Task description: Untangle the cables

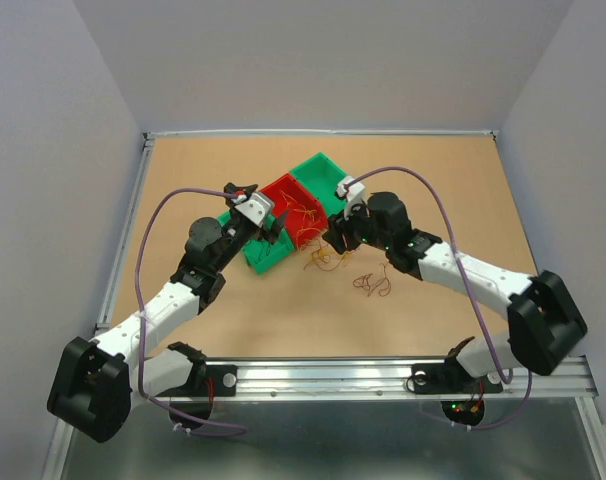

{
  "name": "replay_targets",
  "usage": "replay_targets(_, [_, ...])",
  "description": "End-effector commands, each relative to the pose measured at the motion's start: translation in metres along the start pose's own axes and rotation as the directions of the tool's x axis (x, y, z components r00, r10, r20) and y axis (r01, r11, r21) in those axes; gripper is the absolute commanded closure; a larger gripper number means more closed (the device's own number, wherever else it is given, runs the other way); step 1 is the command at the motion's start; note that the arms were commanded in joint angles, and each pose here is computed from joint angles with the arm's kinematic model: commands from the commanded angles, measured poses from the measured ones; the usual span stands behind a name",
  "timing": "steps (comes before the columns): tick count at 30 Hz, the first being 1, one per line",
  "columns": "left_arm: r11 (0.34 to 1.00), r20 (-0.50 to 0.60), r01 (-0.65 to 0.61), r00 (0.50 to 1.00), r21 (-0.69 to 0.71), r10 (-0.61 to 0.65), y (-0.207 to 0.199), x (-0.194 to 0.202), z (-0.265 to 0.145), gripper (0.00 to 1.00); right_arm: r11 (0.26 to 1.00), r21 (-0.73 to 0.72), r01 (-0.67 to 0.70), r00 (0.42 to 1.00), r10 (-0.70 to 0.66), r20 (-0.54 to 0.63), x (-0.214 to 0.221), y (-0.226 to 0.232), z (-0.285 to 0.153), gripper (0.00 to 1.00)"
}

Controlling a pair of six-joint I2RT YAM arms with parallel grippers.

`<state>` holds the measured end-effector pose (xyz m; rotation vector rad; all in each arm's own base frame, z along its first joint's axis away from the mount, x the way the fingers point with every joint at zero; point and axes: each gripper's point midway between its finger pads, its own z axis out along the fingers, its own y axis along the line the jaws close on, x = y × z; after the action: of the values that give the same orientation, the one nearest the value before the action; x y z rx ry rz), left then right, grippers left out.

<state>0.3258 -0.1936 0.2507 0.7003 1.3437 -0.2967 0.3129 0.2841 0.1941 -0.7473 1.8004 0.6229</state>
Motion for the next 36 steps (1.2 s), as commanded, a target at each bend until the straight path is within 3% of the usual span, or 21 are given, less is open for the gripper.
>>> replay_targets(1, [0.994, 0.120, 0.017, 0.993, -0.106, -0.004, 0.025, -0.037, 0.008, 0.01, 0.998, 0.045, 0.031, 0.997, -0.028, -0.076, 0.009, -0.017, 0.029, 0.44])
replay_targets(9, [0.993, 0.169, -0.068, 0.982, -0.092, 0.082, 0.019, -0.042, -0.006, 0.01, 0.993, -0.059, 0.101, 0.977, -0.110, -0.181, 0.039, -0.014, 0.069, 0.44])
replay_targets(17, [0.988, 0.168, -0.068, 0.981, -0.138, 0.091, 0.027, -0.042, -0.009, 0.01, 0.994, -0.006, 0.107, 0.967, -0.105, -0.232, 0.049, -0.030, 0.098, 0.45])
replay_targets(22, [0.989, 0.169, -0.077, 0.981, -0.127, 0.098, 0.025, -0.041, -0.008, 0.01, 0.994, 0.022, 0.109, 0.943, -0.096, -0.319, 0.071, -0.036, 0.094, 0.47])
replay_targets(27, [0.989, 0.166, -0.076, 0.981, -0.130, 0.097, 0.025, -0.040, -0.008, 0.01, 0.991, 0.019, 0.131, 0.937, -0.117, -0.329, 0.075, -0.036, 0.081, 0.51])
replay_targets(32, [0.986, 0.156, -0.068, 0.983, -0.150, 0.092, 0.029, -0.038, -0.008, 0.01, 0.989, -0.006, 0.146, 0.933, -0.140, -0.332, 0.078, -0.033, 0.075, 0.66])
replay_targets(34, [0.987, 0.158, -0.069, 0.983, -0.146, 0.092, 0.029, -0.038, -0.007, 0.01, 0.989, -0.013, 0.148, 0.931, -0.144, -0.335, 0.080, -0.033, 0.077, 0.81])
replay_targets(35, [0.988, 0.156, -0.069, 0.984, -0.142, 0.091, 0.028, -0.037, -0.007, 0.01, 0.989, -0.014, 0.147, 0.933, -0.143, -0.330, 0.078, -0.032, 0.076, 0.99])
replay_targets(36, [0.988, 0.158, -0.070, 0.983, -0.140, 0.092, 0.027, -0.038, -0.006, 0.01, 0.989, -0.015, 0.144, 0.939, -0.142, -0.312, 0.070, -0.030, 0.073, 0.99])
